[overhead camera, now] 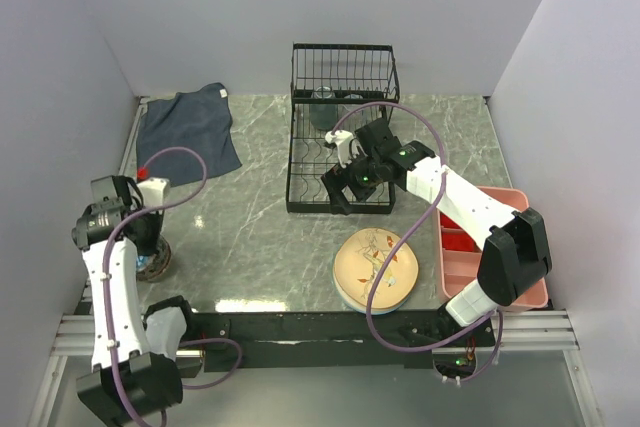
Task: Load the mixed dishes into the dish rack
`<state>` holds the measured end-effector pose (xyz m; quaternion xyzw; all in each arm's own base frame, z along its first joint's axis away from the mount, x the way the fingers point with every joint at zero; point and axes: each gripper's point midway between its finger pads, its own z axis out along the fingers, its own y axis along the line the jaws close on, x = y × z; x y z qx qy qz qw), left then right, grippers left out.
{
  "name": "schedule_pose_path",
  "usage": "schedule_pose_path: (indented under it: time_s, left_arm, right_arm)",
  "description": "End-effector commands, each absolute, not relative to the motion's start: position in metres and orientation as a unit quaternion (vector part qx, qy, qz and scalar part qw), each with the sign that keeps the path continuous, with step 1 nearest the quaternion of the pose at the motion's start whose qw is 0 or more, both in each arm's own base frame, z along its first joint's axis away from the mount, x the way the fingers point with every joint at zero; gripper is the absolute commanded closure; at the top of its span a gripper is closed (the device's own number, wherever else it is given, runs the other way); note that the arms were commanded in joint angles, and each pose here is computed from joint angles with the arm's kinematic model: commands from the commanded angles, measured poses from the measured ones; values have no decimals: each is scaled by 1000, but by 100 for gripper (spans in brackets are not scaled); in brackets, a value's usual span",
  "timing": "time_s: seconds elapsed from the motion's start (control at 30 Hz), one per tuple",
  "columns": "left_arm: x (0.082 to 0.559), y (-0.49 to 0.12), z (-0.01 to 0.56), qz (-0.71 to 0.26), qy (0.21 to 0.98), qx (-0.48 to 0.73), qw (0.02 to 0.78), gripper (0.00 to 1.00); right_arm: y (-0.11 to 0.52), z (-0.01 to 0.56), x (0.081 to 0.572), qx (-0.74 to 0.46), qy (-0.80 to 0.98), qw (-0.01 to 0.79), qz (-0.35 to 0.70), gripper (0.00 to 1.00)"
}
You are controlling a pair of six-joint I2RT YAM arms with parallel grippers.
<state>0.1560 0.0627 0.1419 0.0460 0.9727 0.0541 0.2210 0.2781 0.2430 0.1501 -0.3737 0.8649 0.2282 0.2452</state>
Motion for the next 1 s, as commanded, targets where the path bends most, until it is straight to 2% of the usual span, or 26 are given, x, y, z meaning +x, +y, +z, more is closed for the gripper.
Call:
schedule_pose_path:
  time_s: [0.0, 0.2, 0.33, 0.37, 0.47, 0.53, 0.6, 0.63, 0.7, 0.73, 0.8, 0.87, 0.93, 0.97]
  left_arm:
    - [180, 56, 207, 57, 942, 80, 322, 99]
    - [192, 9, 253, -54, 912, 133, 385, 99]
    - [204, -31, 276, -165, 871, 172, 430, 99]
    - [212, -44, 286, -202, 846, 189, 456, 99]
    - [216, -73, 294, -294, 807, 207, 468, 99]
    - [220, -100, 317, -360, 750, 245, 498, 99]
    - [214, -126, 317, -434, 726, 240, 477, 99]
    - [222, -135, 340, -423, 677, 280, 532, 99]
    - [215, -163, 327, -489, 657, 271, 506, 99]
    - [223, -172, 329, -487, 623, 288, 539, 99]
    - [219, -193, 330, -535, 617, 269, 510, 99]
    - [230, -201, 331, -555, 595, 253, 523, 99]
    - [241, -213, 323, -583, 605, 216, 498, 99]
    - [242, -216, 333, -589, 584, 220, 514, 99]
  right_arm:
    - [247, 159, 287, -369, 859, 266, 234, 0]
    - [239, 166, 299, -352, 864, 286, 217, 0]
    - [213, 193, 322, -267, 880, 326, 220, 0]
    - [198, 199, 330, -246, 884, 334, 214, 0]
    - [163, 208, 335, -228, 893, 345, 180, 0]
    - [142, 215, 332, -216, 896, 354, 162, 0]
    - [114, 212, 332, -180, 907, 355, 139, 0]
    - [104, 214, 327, -165, 910, 355, 137, 0]
    - [85, 209, 324, -135, 918, 351, 129, 0]
    - [81, 212, 320, -128, 917, 358, 125, 0]
    - [71, 208, 315, -115, 918, 360, 117, 0]
    - [59, 210, 311, -105, 917, 372, 101, 0]
    - [47, 211, 307, -92, 918, 377, 85, 0]
    - [43, 208, 304, -91, 919, 374, 82, 0]
